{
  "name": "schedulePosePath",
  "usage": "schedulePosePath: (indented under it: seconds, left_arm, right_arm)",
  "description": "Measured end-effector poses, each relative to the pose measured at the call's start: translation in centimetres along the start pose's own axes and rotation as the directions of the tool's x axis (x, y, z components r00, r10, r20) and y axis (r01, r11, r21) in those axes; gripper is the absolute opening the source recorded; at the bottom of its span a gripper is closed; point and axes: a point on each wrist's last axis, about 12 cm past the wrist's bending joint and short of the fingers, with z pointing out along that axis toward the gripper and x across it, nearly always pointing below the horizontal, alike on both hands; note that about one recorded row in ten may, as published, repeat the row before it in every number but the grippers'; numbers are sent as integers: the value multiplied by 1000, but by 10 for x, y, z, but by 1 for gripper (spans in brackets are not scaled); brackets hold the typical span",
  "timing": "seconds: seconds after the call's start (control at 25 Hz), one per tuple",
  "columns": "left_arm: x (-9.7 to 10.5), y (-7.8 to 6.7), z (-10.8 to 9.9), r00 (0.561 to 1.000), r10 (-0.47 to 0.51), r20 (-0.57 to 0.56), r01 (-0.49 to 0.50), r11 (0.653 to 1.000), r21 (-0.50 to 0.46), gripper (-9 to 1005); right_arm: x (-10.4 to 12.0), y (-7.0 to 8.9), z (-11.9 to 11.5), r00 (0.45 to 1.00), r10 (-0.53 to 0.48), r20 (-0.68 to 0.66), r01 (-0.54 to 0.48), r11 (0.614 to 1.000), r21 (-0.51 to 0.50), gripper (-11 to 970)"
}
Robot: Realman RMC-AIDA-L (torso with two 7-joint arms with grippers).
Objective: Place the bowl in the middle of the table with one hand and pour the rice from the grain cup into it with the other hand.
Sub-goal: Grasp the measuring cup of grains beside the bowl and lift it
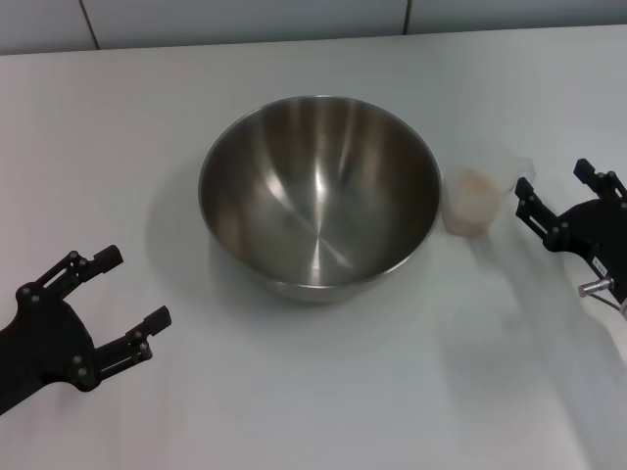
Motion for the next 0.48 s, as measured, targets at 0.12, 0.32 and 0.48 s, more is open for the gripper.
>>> schedulePosePath:
  seconds: [0.12, 0.32, 0.48]
  left_arm:
    - [0, -1, 0, 1000, -4, 2, 4, 1000, 1, 870]
    - [0, -2, 0, 1000, -10, 7, 10, 1000, 1, 870]
    - [-1, -2, -1, 1000, -10, 16, 10, 1000, -1, 870]
  right_arm:
    - [-1, -1, 2, 1000, -2, 3, 2, 1000, 0, 825]
    - [-4, -2, 10, 1000, -11, 3, 11, 1000, -4, 825]
    - [-6, -1, 16, 1000, -16, -2, 16, 1000, -10, 824]
